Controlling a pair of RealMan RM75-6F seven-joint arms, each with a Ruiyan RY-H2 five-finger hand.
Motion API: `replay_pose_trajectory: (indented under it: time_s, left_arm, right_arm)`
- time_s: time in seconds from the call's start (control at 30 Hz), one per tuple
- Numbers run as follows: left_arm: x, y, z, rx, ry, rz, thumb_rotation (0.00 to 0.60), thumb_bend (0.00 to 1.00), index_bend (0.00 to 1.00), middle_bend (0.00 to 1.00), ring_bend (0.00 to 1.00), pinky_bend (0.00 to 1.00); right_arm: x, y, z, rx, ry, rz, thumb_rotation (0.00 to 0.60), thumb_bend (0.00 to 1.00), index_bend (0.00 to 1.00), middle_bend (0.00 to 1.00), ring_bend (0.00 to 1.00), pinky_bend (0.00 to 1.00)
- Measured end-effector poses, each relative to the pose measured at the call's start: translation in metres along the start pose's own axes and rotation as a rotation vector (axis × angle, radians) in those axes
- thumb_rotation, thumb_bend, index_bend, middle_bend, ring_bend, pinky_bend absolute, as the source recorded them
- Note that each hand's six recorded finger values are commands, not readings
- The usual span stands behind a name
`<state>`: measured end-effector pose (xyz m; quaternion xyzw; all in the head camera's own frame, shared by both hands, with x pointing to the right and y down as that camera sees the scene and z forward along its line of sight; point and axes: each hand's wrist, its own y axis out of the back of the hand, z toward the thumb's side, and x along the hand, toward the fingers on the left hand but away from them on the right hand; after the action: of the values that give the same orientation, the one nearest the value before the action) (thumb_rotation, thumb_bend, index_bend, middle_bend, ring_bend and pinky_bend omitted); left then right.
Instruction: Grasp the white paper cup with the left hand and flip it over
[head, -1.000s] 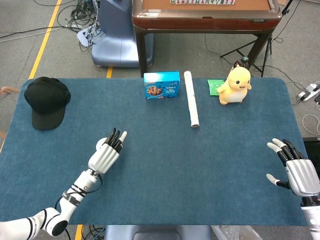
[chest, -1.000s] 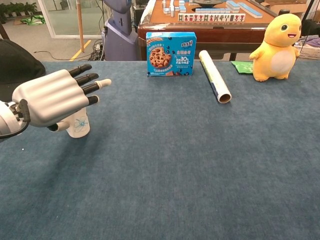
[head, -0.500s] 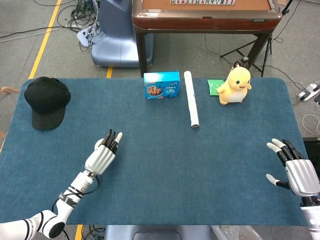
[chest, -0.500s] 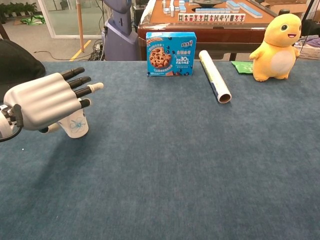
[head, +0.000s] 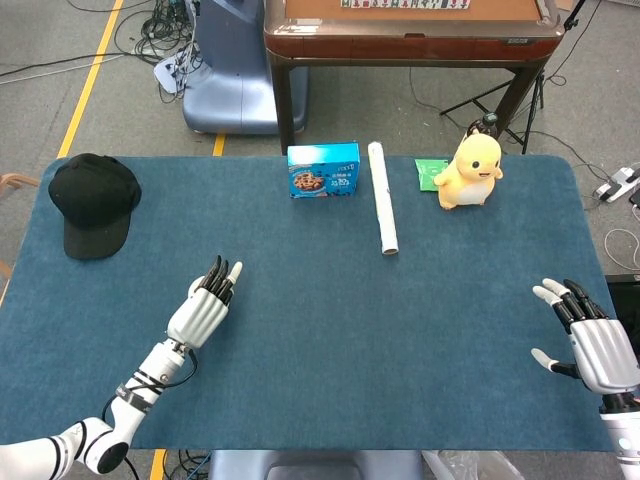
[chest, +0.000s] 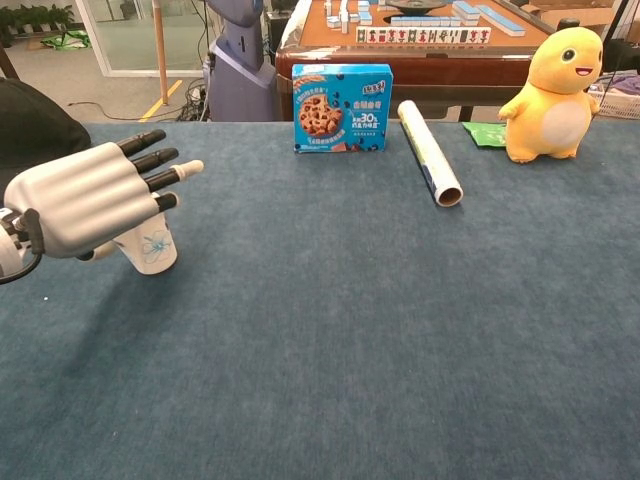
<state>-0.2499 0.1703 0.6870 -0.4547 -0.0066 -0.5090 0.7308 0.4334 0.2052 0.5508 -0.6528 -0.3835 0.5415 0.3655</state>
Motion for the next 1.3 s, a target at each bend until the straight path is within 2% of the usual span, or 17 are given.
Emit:
replay_pose_trajectory:
  time_s: [0.5, 0.8, 1.07, 1.3]
  left_arm:
    - [-0.002, -0.004, -0.003, -0.044, 0.011, -0.005, 0.600, 0.20, 0.32, 0.00, 0.00, 0.00]
    - [-0.007, -0.004, -0.010, -0.112, 0.041, -0.013, 0.600, 0.20, 0.33, 0.00, 0.00, 0.00]
    - [-0.015, 0.004, -0.023, -0.283, 0.079, -0.026, 0.600, 0.20, 0.36, 0.00, 0.00, 0.00]
    - [-0.021, -0.003, -0.041, -0.512, 0.136, -0.101, 0.600, 0.20, 0.36, 0.00, 0.00, 0.00]
  right_arm:
    - [0.000, -0.001, 0.000, 0.003, 0.001, 0.005, 0.600, 0.00, 0.21, 0.15, 0.08, 0.32]
    - [0.000, -0.002, 0.000, 0.003, -0.002, 0.006, 0.600, 0.00, 0.21, 0.15, 0.08, 0.32]
    - [-0.001, -0.004, 0.001, 0.006, -0.001, 0.013, 0.600, 0.00, 0.21, 0.15, 0.08, 0.32]
    - [-0.002, -0.006, 0.001, 0.011, -0.002, 0.019, 0.600, 0.00, 0.21, 0.15, 0.08, 0.32]
